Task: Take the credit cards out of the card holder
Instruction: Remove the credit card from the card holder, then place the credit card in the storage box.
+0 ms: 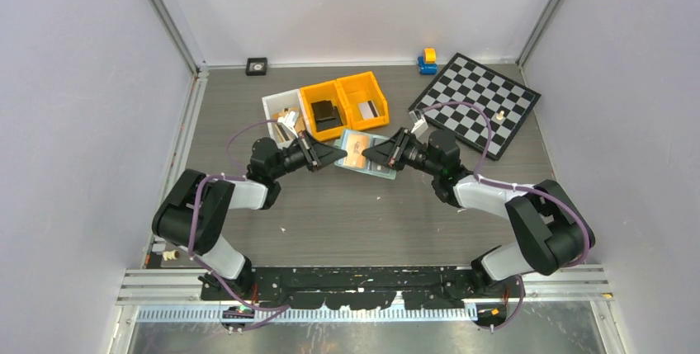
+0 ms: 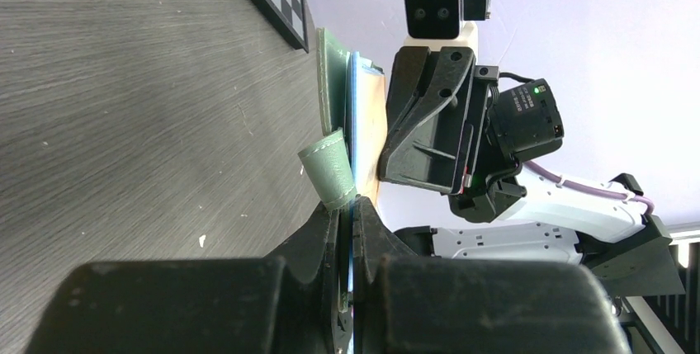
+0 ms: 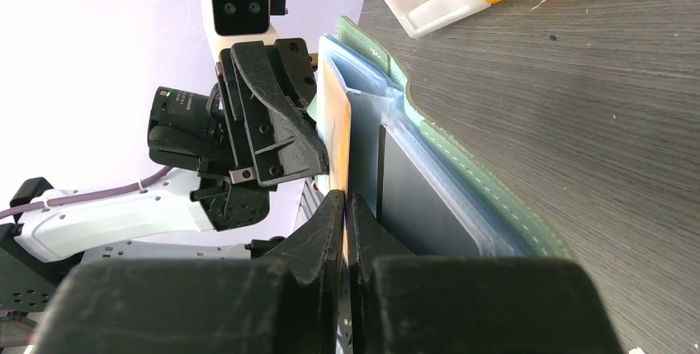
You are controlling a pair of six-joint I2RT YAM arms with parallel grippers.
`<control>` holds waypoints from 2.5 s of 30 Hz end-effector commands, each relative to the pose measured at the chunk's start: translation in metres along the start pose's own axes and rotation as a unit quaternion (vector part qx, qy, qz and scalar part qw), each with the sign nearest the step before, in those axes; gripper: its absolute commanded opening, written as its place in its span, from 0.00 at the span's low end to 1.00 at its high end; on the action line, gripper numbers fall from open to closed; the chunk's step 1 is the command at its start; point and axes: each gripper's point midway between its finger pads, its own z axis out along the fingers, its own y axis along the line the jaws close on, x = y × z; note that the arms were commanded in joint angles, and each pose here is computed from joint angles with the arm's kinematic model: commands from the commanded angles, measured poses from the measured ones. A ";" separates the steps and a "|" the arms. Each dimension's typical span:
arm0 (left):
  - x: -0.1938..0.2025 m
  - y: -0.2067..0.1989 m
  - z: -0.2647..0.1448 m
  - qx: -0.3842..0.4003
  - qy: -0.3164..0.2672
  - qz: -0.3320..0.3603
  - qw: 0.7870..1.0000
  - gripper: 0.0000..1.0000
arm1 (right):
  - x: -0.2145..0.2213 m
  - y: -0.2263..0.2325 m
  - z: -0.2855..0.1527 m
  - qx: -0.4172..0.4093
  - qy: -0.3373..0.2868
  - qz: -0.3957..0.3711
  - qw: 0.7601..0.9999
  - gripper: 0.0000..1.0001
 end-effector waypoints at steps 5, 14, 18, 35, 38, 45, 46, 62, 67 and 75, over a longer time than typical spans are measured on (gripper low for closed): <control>0.002 -0.024 0.007 0.039 0.013 0.043 0.998 0.00 | -0.009 0.026 0.006 -0.032 -0.002 -0.024 0.999 0.00; -0.019 -0.022 -0.015 0.013 -0.045 0.055 0.997 0.00 | -0.029 0.004 -0.008 0.003 -0.047 -0.001 0.999 0.01; -0.021 -0.022 -0.020 -0.002 -0.057 0.066 0.996 0.00 | -0.031 0.001 -0.009 0.008 -0.053 0.001 0.999 0.00; -0.031 -0.001 -0.048 -0.138 -0.100 0.106 0.980 0.00 | -0.032 0.004 -0.009 0.002 -0.049 -0.007 0.999 0.00; -0.034 0.007 -0.055 -0.184 -0.099 0.114 0.971 0.00 | -0.032 0.007 -0.008 0.002 -0.044 -0.015 0.999 0.00; -0.038 0.033 -0.068 -0.271 -0.099 0.098 0.952 0.00 | -0.041 0.017 0.000 0.019 -0.036 -0.038 0.998 0.00; -0.038 0.037 -0.071 -0.285 -0.100 0.098 0.948 0.00 | -0.040 0.016 0.003 0.028 -0.028 -0.039 0.998 0.00; -0.019 0.075 -0.109 -0.387 -0.046 0.148 0.909 0.00 | -0.047 0.038 0.133 0.092 0.067 -0.106 0.988 0.00; -0.011 0.079 -0.102 -0.372 -0.022 0.147 0.916 0.00 | -0.041 0.037 0.176 0.112 0.089 -0.130 0.981 0.01; -0.009 0.081 -0.101 -0.369 -0.020 0.143 0.918 0.00 | -0.035 0.007 0.227 0.144 0.113 -0.141 0.973 0.00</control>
